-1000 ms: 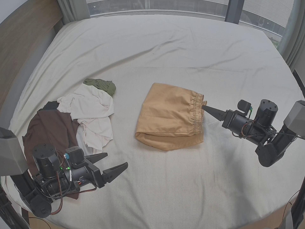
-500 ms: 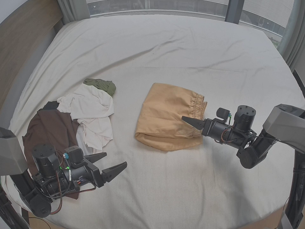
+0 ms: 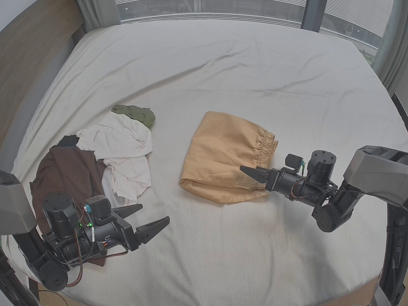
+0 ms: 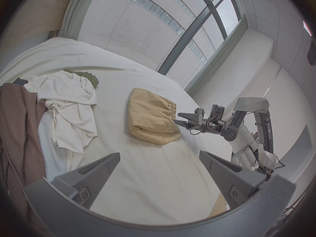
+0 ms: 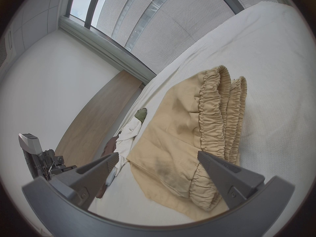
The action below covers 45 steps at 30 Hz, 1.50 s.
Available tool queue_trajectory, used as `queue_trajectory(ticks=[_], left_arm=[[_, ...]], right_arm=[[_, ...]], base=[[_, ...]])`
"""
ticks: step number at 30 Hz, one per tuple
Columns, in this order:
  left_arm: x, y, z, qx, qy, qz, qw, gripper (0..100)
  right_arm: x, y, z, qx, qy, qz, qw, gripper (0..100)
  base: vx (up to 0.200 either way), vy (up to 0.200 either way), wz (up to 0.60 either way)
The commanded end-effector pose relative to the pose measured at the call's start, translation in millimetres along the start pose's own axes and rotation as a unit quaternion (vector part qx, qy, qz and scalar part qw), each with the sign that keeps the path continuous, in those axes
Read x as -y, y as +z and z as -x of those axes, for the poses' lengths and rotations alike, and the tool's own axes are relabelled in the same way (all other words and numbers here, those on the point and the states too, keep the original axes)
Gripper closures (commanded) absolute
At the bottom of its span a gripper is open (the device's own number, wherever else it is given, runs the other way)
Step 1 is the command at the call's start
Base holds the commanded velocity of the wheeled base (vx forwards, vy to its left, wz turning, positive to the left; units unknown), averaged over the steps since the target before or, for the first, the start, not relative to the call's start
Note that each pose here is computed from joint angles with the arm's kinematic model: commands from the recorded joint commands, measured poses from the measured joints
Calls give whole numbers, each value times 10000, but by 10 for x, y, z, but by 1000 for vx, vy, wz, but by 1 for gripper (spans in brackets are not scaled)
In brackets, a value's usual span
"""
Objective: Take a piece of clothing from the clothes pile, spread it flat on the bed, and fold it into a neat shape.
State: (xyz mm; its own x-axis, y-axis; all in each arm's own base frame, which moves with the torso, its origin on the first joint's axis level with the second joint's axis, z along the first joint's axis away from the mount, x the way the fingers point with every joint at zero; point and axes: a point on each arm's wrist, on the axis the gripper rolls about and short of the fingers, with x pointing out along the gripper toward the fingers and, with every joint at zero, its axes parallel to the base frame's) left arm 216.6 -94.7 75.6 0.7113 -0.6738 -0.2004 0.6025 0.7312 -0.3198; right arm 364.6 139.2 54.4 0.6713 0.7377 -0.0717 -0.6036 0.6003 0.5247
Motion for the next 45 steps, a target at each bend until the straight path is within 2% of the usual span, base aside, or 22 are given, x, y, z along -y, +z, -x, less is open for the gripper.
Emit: queue_trajectory(ticks=[1, 3, 5, 11, 17, 22, 24, 29, 34, 40, 41, 45], left_arm=[[162, 274, 180, 649, -246, 170, 9974, 0], [200, 327, 231, 786, -306, 225, 9962, 0], [295, 412, 390, 1046, -442, 344, 9929, 0], [433, 349, 756, 1170, -495, 308, 9914, 0], [432, 373, 941, 1218, -235, 395, 9915, 0], [518, 331, 1154, 1093, -204, 423, 9929, 0], [547, 295, 1248, 1009, -165, 446, 9938, 0], [660, 214, 1564, 1147, -203, 443, 9922, 0], [750, 63, 1860, 1290, -247, 391, 9906, 0], [814, -108, 2109, 1478, -289, 314, 9881, 0], [816, -190, 2165, 1490, -195, 320, 9881, 0], [828, -317, 2251, 1608, 10, 295, 9865, 0]], right_arm=[[-487, 396, 423, 416, 239, 243, 9986, 0], [-579, 452, 521, 481, 275, 283, 9981, 0], [-843, 560, 858, 655, 364, 403, 9964, 0], [-1189, 599, 1494, 854, 311, 559, 9943, 0], [-1398, 603, 2099, 1087, -69, 847, 9904, 0], [-1595, 548, 2568, 1157, -542, 1263, 9837, 0], [-1704, 521, 2732, 1250, -602, 1327, 9814, 0], [-1883, 321, 3070, 1407, -754, 1369, 9776, 0], [-1945, -58, 3338, 1538, -930, 1428, 9733, 0], [-2019, -324, 3522, 1739, -1019, 1543, 9673, 0], [-2041, -443, 3588, 1796, -1050, 1577, 9653, 0], [-2044, -641, 3675, 1790, -1036, 1577, 9656, 0]], base=[[0, 0, 0], [0, 0, 0], [0, 0, 0], [0, 0, 0], [0, 0, 0], [0, 0, 0], [0, 0, 0], [0, 0, 0], [0, 0, 0], [0, 0, 0], [0, 0, 0], [0, 0, 0]])
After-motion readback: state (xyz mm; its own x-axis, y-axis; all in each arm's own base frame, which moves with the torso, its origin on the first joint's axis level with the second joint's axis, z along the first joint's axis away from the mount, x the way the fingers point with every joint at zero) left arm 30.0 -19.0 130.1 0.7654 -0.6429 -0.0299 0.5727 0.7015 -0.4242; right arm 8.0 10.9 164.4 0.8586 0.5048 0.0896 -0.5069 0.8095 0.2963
